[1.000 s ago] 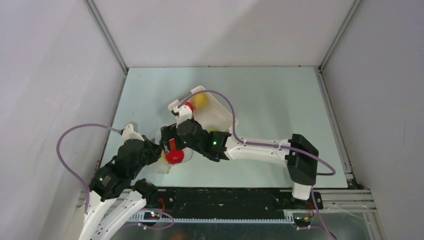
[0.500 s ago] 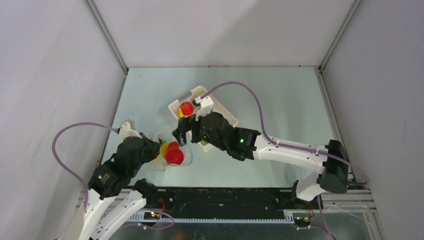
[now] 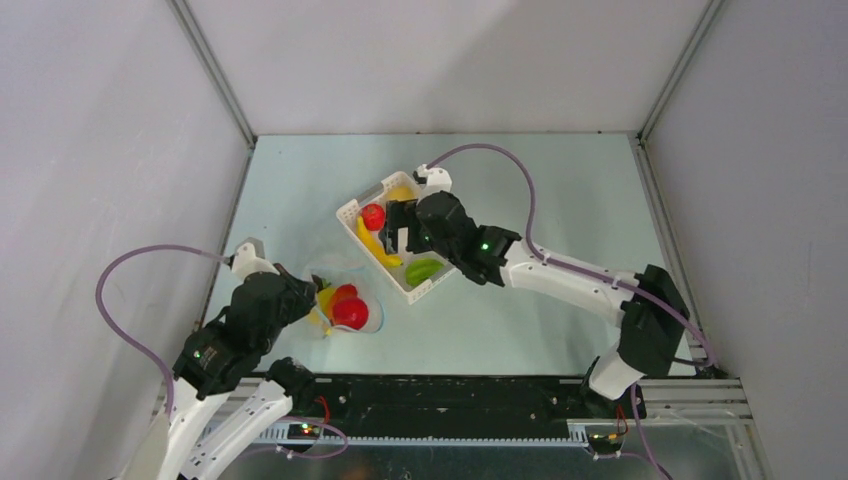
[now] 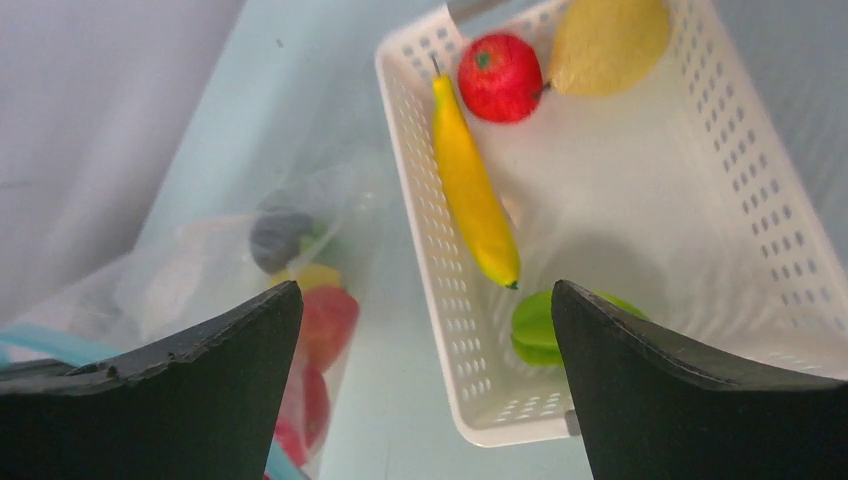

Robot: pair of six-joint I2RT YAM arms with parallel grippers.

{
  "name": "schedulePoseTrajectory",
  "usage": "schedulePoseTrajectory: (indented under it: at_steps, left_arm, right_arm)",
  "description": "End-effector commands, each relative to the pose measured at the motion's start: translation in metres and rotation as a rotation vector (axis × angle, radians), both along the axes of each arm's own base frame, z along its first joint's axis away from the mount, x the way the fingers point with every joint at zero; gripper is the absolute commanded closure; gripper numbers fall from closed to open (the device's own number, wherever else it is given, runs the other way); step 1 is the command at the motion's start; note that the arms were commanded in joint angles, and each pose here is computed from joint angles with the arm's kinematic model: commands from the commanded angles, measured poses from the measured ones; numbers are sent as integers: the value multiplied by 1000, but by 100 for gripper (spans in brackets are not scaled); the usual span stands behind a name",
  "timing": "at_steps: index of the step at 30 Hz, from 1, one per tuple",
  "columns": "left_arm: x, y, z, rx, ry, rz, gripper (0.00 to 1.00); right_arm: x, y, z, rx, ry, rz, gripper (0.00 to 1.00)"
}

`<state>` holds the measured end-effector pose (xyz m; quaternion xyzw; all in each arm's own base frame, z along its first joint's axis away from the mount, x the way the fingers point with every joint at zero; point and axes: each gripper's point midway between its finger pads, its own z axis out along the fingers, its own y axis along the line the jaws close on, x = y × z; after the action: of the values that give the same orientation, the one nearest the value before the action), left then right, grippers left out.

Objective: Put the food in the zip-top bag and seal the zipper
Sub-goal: Pick up the fake fruit from the bin.

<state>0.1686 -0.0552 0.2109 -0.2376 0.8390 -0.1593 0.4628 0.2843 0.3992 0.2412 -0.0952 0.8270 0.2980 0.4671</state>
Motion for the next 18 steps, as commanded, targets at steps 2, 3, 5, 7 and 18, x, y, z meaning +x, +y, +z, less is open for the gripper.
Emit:
schedulePoseTrajectory:
  at_steps: [2, 3, 5, 7, 18]
  left_arm:
    - [7, 4, 25, -10, -73, 24, 100]
    - [7, 3, 25, -8, -72, 25, 100]
    - [9, 2, 26, -8, -71, 25, 100]
    - [10, 0, 24, -6, -60, 18, 100]
    - [11, -1, 10, -2, -35, 25, 100]
  right_arm:
    - [-6, 10, -52, -32, 181, 84, 2]
    - [-3, 9, -60, -32, 208, 84, 3]
    - [-3, 10, -69, -25, 254, 97, 4]
    - [-2, 10, -78, -25, 286, 97, 4]
    - [2, 23, -144, -97, 506, 91, 12]
